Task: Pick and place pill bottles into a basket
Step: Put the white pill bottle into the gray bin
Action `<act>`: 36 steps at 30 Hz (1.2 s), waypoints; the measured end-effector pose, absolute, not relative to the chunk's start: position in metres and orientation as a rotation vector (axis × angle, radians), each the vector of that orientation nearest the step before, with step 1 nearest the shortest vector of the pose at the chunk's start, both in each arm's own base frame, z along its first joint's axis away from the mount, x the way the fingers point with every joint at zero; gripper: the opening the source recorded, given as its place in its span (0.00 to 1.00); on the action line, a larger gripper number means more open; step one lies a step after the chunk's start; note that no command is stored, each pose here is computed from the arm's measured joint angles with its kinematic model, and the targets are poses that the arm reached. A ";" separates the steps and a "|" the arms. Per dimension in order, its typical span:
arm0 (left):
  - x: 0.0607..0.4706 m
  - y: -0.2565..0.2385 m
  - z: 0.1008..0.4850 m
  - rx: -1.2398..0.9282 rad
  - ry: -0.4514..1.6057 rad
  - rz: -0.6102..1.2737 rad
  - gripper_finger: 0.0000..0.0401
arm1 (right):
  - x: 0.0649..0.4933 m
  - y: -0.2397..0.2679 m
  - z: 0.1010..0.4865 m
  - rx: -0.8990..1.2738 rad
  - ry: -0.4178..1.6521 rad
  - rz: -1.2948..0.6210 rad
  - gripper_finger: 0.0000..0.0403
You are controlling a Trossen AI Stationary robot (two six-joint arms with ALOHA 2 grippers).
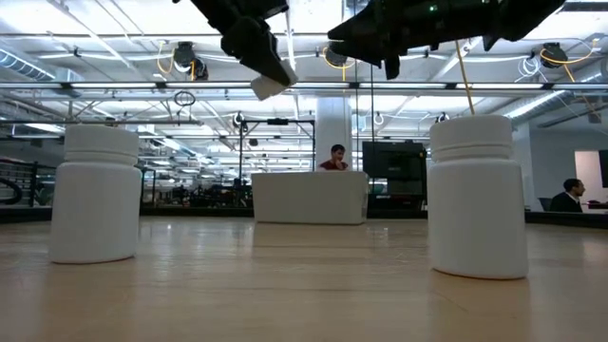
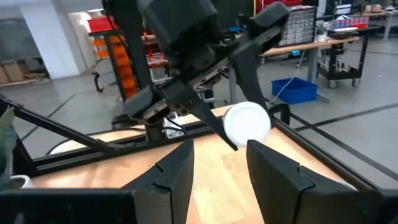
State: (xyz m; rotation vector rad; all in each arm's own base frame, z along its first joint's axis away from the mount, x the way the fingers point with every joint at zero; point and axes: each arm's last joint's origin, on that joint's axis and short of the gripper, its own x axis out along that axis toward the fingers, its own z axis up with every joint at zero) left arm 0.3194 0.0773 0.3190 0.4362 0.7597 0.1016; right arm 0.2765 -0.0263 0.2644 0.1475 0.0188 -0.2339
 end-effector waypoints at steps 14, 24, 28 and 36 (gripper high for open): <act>0.324 0.066 0.322 0.442 0.707 0.057 0.41 | 0.313 -0.030 0.254 0.182 0.049 -0.169 0.49; 0.336 0.059 0.311 0.528 0.729 0.066 0.41 | 0.322 -0.031 0.272 0.182 0.022 -0.170 0.63; 0.342 0.056 0.304 0.568 0.755 0.065 0.41 | 0.322 -0.032 0.270 0.179 0.054 -0.178 0.61; 0.344 0.054 0.303 0.605 0.764 0.090 0.41 | 0.321 -0.039 0.266 0.190 0.096 -0.207 0.60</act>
